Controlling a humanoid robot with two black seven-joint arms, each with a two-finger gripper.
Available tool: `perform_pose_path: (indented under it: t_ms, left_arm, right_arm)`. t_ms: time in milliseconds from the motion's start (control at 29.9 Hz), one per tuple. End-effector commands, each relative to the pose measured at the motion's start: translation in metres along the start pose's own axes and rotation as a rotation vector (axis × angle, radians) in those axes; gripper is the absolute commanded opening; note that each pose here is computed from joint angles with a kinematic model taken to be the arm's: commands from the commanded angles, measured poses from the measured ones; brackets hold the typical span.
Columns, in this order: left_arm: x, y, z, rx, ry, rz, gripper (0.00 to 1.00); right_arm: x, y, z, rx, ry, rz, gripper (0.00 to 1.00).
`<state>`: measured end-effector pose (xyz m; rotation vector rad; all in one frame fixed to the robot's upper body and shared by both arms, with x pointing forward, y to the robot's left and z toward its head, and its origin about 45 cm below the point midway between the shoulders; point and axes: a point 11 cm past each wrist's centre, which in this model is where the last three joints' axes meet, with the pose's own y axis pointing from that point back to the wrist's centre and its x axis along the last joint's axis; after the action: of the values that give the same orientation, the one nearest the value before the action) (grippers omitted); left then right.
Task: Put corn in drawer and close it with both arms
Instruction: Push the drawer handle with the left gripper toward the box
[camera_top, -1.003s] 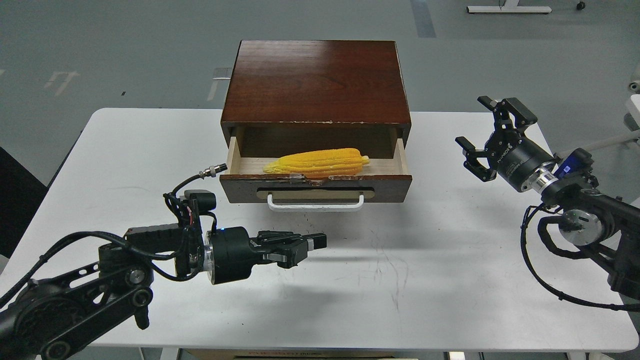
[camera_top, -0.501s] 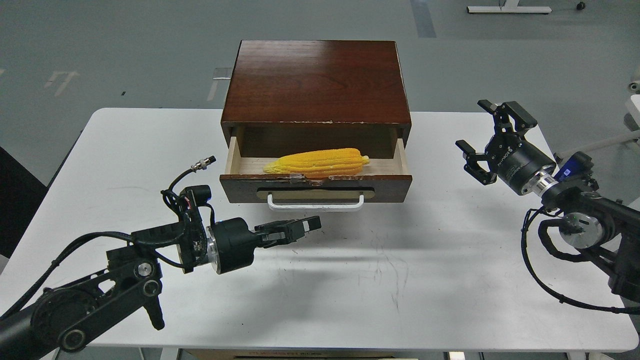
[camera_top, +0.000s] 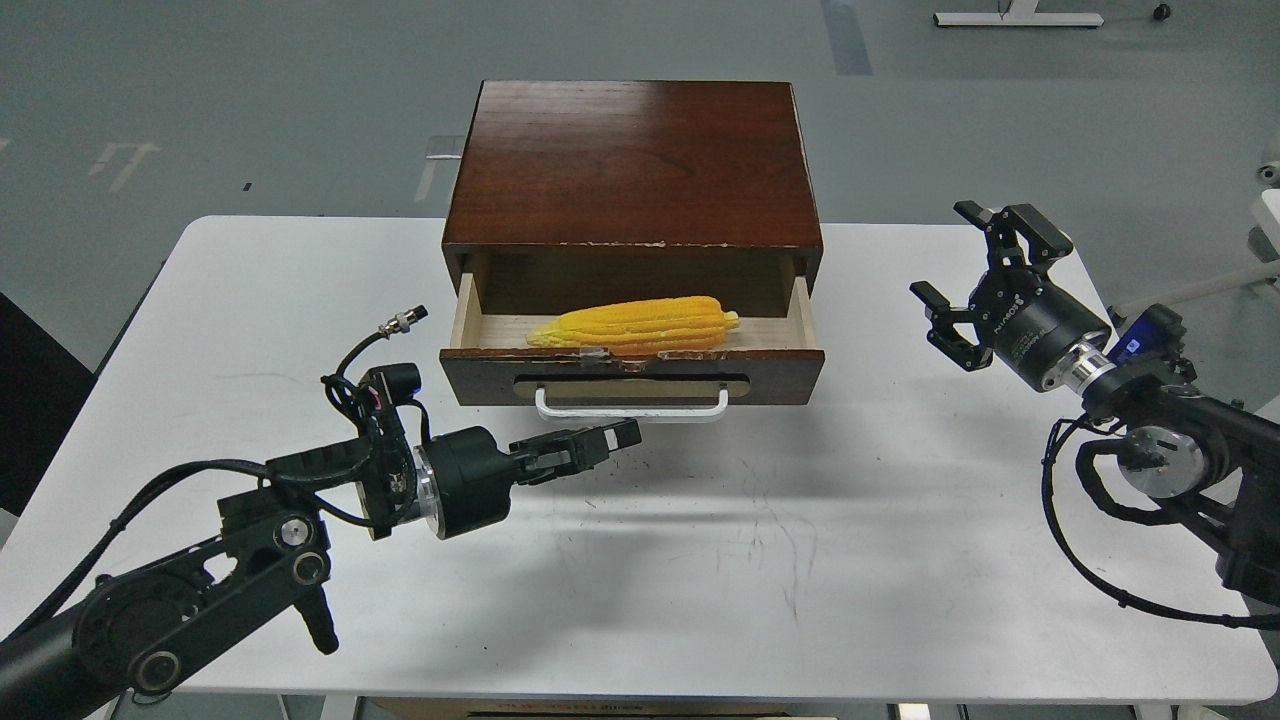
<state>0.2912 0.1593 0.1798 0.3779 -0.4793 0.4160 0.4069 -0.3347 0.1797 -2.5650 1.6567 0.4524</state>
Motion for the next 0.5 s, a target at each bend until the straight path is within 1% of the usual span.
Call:
perform_pose_path:
  t_ms: [0,167,334,468]
  left_arm:
    - [0.003,0.000,-0.003,0.008,-0.001,0.011,0.00]
    - [0.007,-0.001,-0.007,0.020,0.006,0.026,0.00]
    - [0.015,-0.003,-0.020,0.049,0.020,0.082,0.00]
    - [0.022,-0.004,-0.021,0.042,0.060,0.121,0.00]
  right_arm:
    - [0.000,0.001,0.001,-0.003,-0.001,0.001,0.99]
    - [0.000,0.001,0.002,-0.003,-0.002,0.002,0.99]
    - [0.001,0.003,0.005,-0.009,-0.005,0.006,0.99]
    - [0.001,0.005,0.008,-0.013,-0.009,0.007,0.99]
